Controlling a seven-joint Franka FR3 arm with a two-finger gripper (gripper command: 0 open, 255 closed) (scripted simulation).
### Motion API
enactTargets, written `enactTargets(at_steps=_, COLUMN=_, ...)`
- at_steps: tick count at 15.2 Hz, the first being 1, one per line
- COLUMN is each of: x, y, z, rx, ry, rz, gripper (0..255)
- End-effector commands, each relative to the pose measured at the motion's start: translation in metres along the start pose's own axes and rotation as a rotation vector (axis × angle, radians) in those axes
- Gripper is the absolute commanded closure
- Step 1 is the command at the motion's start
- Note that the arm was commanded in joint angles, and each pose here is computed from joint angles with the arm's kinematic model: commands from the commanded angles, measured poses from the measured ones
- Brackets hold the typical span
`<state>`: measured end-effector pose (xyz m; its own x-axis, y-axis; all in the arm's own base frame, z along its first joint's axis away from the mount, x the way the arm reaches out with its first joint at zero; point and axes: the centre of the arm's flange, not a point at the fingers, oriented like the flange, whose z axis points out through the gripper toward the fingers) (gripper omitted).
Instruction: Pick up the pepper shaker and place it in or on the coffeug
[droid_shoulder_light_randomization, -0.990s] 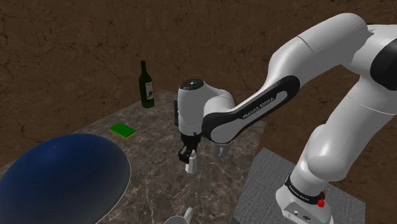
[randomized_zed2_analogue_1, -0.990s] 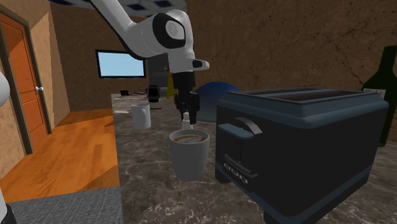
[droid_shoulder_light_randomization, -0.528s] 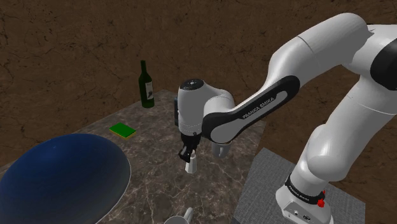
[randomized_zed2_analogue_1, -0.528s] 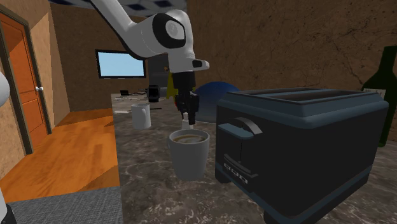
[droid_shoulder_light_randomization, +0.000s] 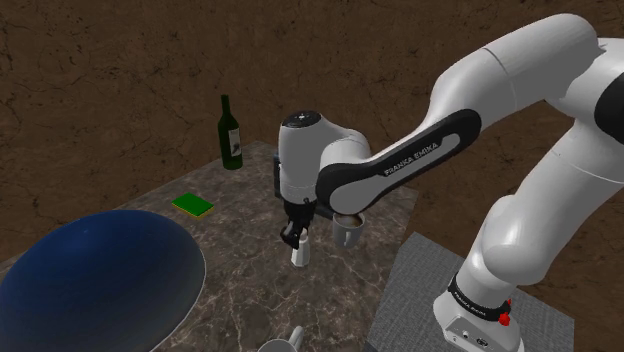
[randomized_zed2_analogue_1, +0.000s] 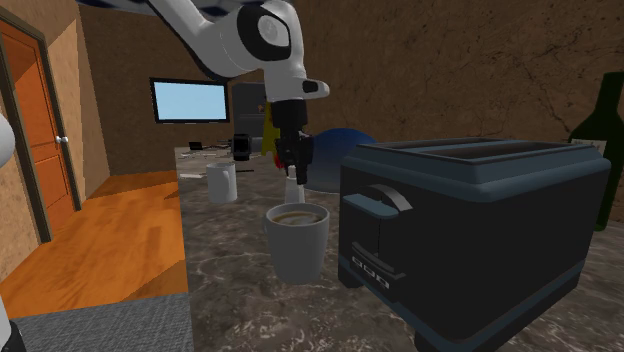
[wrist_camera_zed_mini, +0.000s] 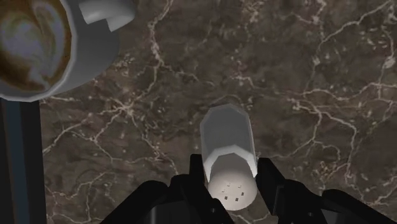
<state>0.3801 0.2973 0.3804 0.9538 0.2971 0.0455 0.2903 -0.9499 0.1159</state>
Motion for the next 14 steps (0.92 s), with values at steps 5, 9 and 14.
enactTargets(at_steps=5, x=0.0, y=0.004, z=-0.032, rx=0.0, ry=0.0, rz=0.0, gripper=255)
enactTargets(at_steps=9, x=0.001, y=0.007, z=-0.053, rx=0.0, ry=0.0, rz=0.0, gripper=255)
enactTargets(at_steps=14, x=0.003, y=0.01, z=-0.079, rx=0.0, ry=0.0, rz=0.0, gripper=255)
